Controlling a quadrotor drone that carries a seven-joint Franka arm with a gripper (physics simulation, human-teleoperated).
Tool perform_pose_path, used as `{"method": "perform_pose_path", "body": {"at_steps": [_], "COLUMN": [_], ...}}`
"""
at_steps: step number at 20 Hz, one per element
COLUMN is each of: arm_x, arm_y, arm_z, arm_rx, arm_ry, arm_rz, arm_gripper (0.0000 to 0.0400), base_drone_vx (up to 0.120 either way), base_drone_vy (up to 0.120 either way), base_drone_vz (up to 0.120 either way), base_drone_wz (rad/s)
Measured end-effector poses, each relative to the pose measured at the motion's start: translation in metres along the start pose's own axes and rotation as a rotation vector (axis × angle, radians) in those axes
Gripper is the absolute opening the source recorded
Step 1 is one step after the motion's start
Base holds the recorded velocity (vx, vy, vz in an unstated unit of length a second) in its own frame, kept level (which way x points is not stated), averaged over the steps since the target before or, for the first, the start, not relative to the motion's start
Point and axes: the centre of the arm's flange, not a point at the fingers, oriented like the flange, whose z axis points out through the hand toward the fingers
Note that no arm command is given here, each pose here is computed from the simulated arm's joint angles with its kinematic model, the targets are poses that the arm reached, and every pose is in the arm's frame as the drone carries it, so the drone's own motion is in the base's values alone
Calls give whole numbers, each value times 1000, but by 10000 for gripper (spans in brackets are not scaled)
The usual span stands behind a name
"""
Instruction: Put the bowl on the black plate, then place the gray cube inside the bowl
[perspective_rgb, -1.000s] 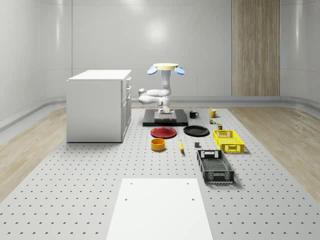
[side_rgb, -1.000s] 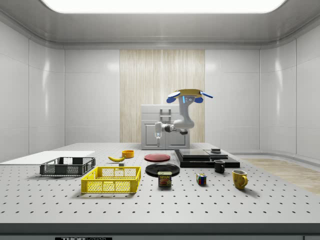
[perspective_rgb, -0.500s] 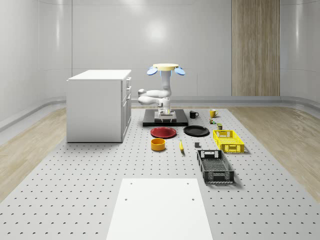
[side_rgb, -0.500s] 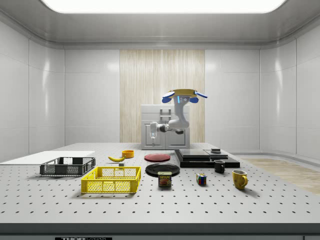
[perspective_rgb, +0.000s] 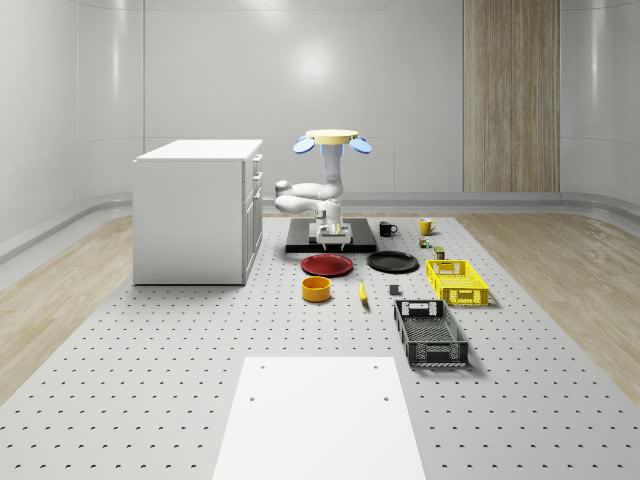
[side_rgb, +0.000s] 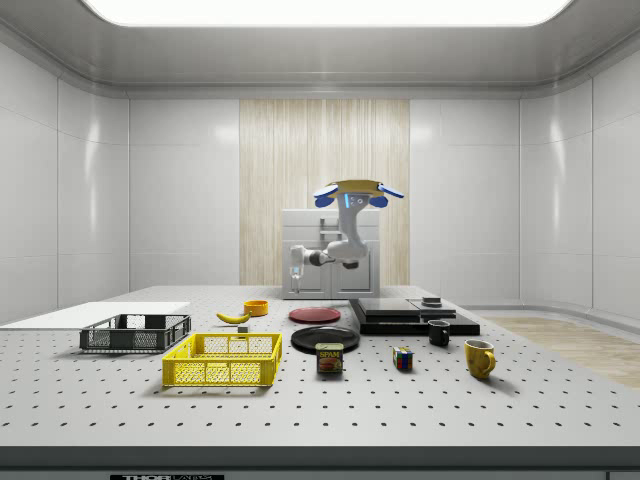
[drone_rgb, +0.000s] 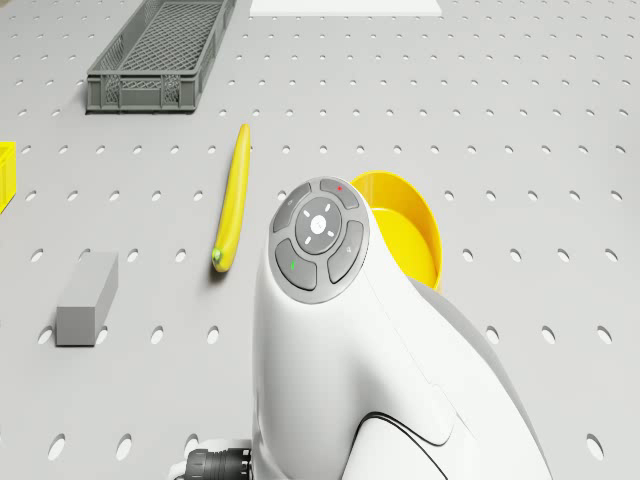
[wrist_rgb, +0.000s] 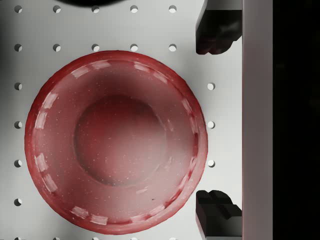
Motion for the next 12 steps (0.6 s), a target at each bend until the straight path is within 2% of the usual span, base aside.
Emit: {"method": "perform_pose_path", "body": {"at_steps": [2,12], "arm_x": [0,0], "arm_y": [0,0], "arm_z": [0,0], "arm_rx": [0,0], "arm_ry": [0,0], "arm_rz": [0,0], "arm_gripper": [400,400], "base_drone_vx": [120,120], "base_drone_vy": [0,0], "base_drone_vz": [-120,0], "base_drone_wz": [0,0]}}
